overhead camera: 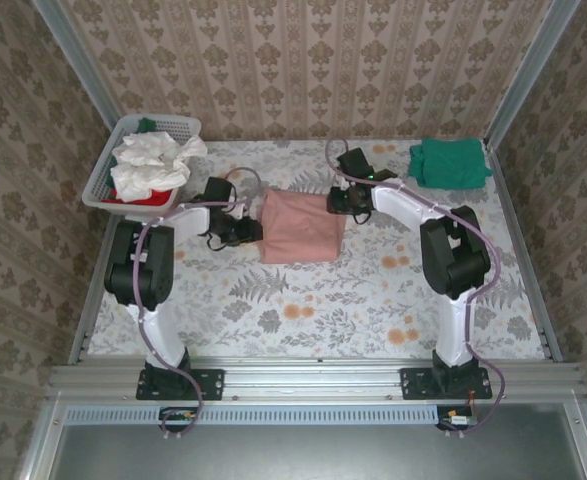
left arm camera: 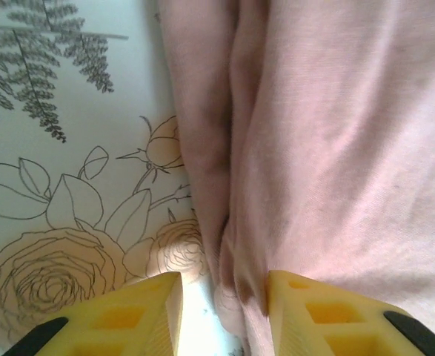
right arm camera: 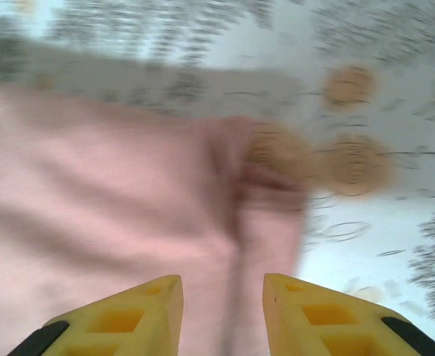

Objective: Fold and stack the t-shirts

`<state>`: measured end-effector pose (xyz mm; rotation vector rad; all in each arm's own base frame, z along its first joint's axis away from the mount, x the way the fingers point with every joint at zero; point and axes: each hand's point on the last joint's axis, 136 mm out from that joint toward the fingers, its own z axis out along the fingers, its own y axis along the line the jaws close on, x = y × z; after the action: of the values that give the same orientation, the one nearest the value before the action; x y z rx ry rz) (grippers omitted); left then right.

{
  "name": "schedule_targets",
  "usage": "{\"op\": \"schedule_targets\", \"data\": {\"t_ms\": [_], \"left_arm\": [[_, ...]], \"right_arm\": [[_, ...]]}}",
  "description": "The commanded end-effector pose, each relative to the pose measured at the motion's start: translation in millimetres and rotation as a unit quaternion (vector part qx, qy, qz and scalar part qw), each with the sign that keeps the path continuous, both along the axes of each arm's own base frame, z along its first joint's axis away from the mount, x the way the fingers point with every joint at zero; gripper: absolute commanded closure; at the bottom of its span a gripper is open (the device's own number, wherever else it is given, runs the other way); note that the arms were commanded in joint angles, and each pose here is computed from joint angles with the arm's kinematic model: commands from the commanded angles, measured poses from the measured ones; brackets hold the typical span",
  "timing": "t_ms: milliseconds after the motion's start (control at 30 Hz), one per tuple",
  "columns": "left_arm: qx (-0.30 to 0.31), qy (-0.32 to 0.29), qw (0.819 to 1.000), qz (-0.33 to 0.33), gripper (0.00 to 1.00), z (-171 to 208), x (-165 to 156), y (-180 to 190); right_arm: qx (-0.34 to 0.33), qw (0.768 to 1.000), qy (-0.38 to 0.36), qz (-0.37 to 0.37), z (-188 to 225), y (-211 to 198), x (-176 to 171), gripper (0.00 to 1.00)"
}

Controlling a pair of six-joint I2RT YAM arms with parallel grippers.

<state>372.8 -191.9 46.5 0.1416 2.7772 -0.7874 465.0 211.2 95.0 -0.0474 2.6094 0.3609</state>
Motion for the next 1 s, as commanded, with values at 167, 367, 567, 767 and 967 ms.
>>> {"op": "schedule_targets", "data": {"t_ms": [167,367,567,767,967], "left_arm": [[-0.059,-0.080,0.995,-0.020,0.65,60.7,79.6,-65.0],[-0.070,-0.043,0.997,0.003,0.69,21.2,125.9,-72.5],[-0.028,0.006,0.999,0.023,0.71,-30.7,120.6,-44.6],[-0.026,-0.010,0.999,0.032,0.71,-14.6,113.8,-26.3],[-0.026,-0.028,0.999,0.015,0.71,7.5,85.2,-25.7]], "right_arm": [[0.021,1.000,-0.013,0.000,-12.4,45.4,25.1,0.68],[0.029,0.998,0.020,-0.057,-42.8,22.8,42.7,0.72],[0.015,0.998,0.021,-0.064,-37.0,-0.5,45.6,0.71],[0.009,0.999,-0.029,-0.035,19.5,7.7,24.3,0.61],[0.021,0.999,-0.029,0.021,19.5,61.1,-48.1,0.55]]}}
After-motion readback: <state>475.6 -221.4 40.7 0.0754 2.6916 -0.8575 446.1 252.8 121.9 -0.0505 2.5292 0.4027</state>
